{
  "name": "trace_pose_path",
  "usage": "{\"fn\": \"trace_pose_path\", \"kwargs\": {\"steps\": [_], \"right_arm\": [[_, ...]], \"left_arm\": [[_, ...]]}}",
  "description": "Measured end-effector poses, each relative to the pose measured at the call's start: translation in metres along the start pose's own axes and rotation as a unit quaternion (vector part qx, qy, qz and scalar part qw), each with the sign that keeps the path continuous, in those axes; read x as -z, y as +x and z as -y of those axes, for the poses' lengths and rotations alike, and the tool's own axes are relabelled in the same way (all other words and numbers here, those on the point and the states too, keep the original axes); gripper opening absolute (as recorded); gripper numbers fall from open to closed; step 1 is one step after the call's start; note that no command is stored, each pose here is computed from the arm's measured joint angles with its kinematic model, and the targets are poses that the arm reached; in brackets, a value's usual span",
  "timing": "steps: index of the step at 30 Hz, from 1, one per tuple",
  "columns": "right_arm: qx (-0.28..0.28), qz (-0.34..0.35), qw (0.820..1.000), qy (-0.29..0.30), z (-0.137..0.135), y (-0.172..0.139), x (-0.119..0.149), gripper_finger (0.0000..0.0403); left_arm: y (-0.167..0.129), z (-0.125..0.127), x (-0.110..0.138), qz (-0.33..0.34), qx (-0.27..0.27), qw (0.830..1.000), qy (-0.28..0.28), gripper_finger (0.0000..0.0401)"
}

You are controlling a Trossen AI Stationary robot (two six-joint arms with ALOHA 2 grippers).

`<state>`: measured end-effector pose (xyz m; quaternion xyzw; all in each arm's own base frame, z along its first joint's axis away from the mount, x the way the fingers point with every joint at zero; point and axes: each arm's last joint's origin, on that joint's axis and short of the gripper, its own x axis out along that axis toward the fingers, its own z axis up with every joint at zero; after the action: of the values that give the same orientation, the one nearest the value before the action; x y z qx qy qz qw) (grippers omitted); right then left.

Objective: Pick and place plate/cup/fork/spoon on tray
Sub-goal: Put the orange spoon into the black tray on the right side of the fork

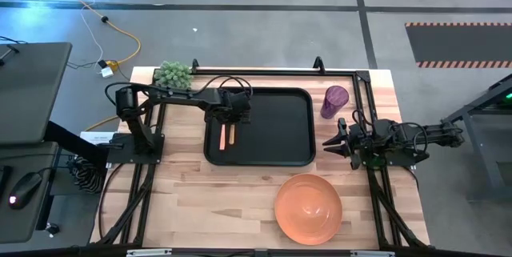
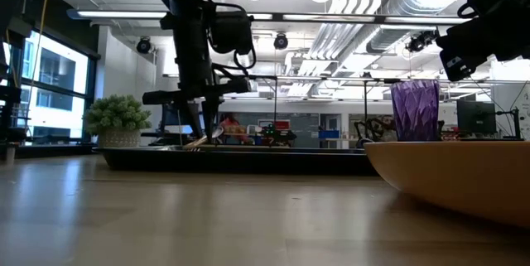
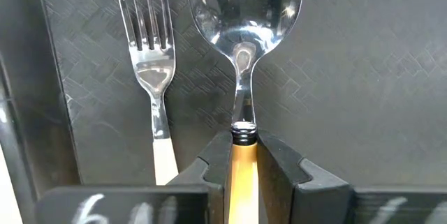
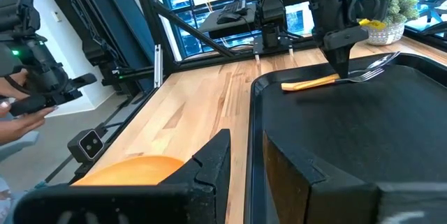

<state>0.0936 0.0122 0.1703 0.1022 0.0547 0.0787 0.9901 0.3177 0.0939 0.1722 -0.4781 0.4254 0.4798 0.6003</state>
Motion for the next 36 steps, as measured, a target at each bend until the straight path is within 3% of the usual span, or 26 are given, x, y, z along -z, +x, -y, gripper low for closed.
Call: {"fn": "trace_pose_path", "kwargs": {"steps": [36], "right_arm": [[0.000, -0.001, 1.000, 0.000, 0.000, 0.000, 0.000, 0.0079]], "left_arm": [[0.023, 0.004, 0.003, -0.018, -0.012, 1.000, -0.007, 0.0044]]}}
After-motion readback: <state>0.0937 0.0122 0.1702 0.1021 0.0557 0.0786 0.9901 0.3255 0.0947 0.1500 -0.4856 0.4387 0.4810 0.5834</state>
